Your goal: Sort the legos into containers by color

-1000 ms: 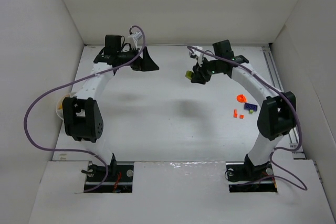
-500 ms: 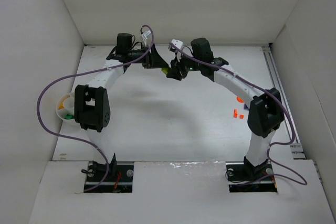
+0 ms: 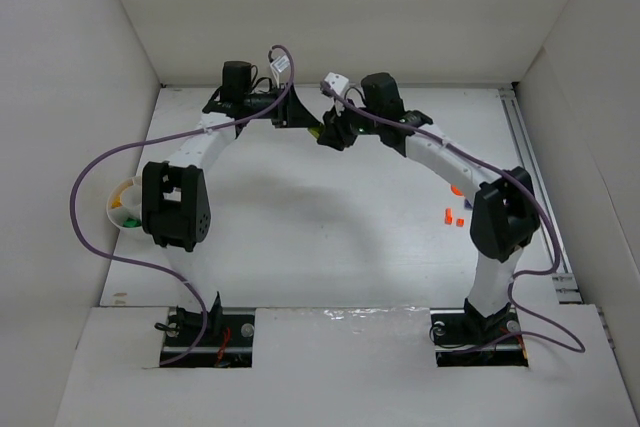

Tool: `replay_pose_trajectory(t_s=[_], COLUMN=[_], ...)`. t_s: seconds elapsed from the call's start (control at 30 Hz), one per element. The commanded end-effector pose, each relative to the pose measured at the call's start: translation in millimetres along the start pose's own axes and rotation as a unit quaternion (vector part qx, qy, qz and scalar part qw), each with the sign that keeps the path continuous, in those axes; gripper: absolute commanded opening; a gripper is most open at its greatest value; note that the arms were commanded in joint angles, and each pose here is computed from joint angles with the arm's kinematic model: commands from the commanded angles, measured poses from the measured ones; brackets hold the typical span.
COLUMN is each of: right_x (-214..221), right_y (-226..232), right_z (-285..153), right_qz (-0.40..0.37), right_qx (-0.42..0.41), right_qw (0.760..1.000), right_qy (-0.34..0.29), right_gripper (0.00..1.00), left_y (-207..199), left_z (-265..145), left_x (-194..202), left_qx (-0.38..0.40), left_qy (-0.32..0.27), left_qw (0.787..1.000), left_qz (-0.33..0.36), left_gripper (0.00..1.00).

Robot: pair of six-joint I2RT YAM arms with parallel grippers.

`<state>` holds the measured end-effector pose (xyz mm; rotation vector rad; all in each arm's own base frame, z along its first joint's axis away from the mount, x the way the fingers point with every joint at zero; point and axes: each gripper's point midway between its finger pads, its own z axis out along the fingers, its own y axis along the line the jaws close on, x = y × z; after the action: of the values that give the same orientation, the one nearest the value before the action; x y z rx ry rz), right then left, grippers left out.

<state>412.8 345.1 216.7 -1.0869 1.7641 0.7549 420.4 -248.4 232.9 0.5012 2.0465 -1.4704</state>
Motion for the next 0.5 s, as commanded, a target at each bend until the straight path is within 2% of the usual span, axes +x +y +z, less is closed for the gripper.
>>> replay_pose_trajectory(t_s=[0.0, 0.07, 0.23, 0.3, 0.37, 0.43, 0.47], right_x=[-35.7, -42.0, -43.0, -45.5, -45.2, -37.1, -40.7], right_y=[-10.3, -11.1, -10.3, -10.8, -9.1, -9.0, -10.8], right_z=[3.3, 4.1, 7.1, 7.2, 5.2, 2.6, -4.8], right_qz=[-0.027, -0.032, -0.036, -0.039, -0.034, -0.025, -0.022], right_qx=[0.027, 0.037, 0.042, 0.043, 0.043, 0.040, 0.046], right_qw=[0.998, 0.997, 0.997, 0.996, 0.997, 0.997, 0.996], right_qy=[-0.047, -0.053, -0.057, -0.061, -0.062, -0.060, -0.068], right_gripper=[0.11, 0.10, 0.10, 0.14, 0.25, 0.42, 0.54], left_y=[-17.7, -17.1, -12.5, -10.5, -15.3, -12.8, -15.9], left_z=[-4.9, -5.1, -5.3, -6.7, -10.7, -13.5, -16.7], left_x=[-7.7, -6.2, -3.9, -5.4, -9.7, -13.4, -14.4], left_qx=[0.015, 0.014, 0.003, -0.009, -0.020, -0.041, -0.048], left_qy=[0.000, 0.002, 0.004, 0.001, -0.006, -0.013, -0.015], left_qw=[0.999, 0.999, 0.999, 0.999, 0.998, 0.996, 0.995], left_qz=[0.038, 0.038, 0.040, 0.051, 0.063, 0.077, 0.082], left_gripper=[0.40, 0.39, 0.23, 0.13, 0.11, 0.08, 0.06])
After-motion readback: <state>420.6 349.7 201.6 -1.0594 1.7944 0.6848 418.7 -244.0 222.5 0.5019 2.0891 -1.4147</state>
